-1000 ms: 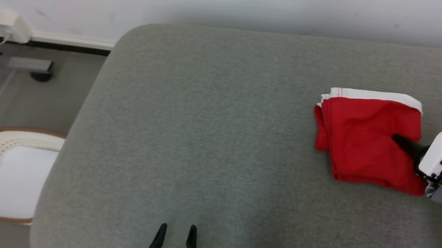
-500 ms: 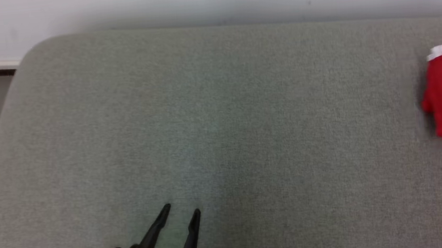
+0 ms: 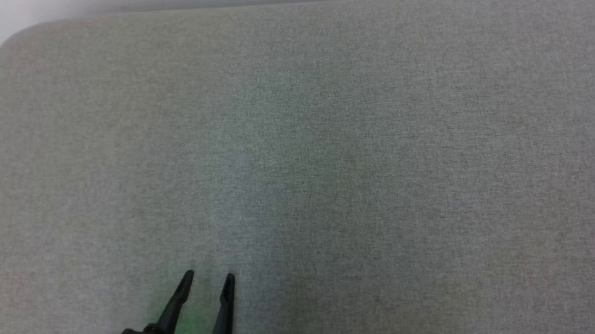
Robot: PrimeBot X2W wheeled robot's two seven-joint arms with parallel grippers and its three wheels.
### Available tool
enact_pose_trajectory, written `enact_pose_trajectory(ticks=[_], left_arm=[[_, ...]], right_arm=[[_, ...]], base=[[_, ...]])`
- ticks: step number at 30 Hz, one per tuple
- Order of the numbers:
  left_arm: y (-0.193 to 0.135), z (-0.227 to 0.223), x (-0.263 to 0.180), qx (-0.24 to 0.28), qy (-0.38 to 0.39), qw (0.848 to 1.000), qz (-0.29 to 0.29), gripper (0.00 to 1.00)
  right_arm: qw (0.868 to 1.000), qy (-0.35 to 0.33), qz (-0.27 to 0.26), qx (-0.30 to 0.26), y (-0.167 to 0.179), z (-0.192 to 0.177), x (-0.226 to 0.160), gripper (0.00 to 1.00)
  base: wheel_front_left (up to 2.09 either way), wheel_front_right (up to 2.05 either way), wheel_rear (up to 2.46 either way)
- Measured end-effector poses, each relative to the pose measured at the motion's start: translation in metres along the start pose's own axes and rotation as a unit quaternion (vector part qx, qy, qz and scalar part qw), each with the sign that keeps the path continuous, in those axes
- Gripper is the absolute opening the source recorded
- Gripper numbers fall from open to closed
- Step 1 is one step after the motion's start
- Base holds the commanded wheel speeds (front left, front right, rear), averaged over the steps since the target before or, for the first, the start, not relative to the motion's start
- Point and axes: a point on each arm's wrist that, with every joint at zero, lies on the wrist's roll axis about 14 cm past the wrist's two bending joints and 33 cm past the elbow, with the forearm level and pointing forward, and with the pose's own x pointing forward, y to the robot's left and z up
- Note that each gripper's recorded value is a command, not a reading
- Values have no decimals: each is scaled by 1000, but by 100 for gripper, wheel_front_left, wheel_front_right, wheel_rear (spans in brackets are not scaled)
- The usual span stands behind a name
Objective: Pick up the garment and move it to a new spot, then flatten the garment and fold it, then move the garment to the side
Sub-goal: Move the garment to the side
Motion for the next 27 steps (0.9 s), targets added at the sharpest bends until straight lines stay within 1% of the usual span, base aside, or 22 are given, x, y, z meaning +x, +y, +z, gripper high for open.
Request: enact_pose_trajectory(ticks=[3, 5, 7, 9, 12, 16, 20, 24, 27], left_arm=[[0, 2, 0, 0, -2, 1000, 0, 100], [-2, 4, -1, -1, -6, 1000, 0, 100], [-2, 6, -2, -2, -10, 1000, 1, 100], [-3, 9, -3, -3, -14, 1000, 2, 100], [-2, 13, -9, -6, -21, 1000, 9, 100], [1, 23, -18, -4, -38, 999, 22, 100], [9, 37, -30, 6, -60, 997, 46, 100], [14, 46, -45, 6, -79, 994, 71, 100], [15, 49, -57, 10, -87, 993, 82, 100]], right_arm=[[999, -5, -30, -26, -13, -9, -3, 100], [999, -16, -34, -36, -14, -12, -6, 100], [997, -43, -38, -49, -14, -7, -12, 100], [995, -75, -27, -57, -7, -2, -18, 100], [990, -134, 0, -51, 8, 9, -30, 100], [973, -225, 20, -50, 17, 30, -59, 100], [951, -300, 56, -47, 43, 35, -92, 100], [930, -356, 87, -31, 65, 22, -124, 100], [922, -370, 112, -25, 84, -5, -142, 100]], base=[[0, 0, 0], [0, 0, 0], [0, 0, 0], [0, 0, 0], [0, 0, 0], [0, 0, 0], [0, 0, 0], [0, 0, 0], [0, 0, 0]])
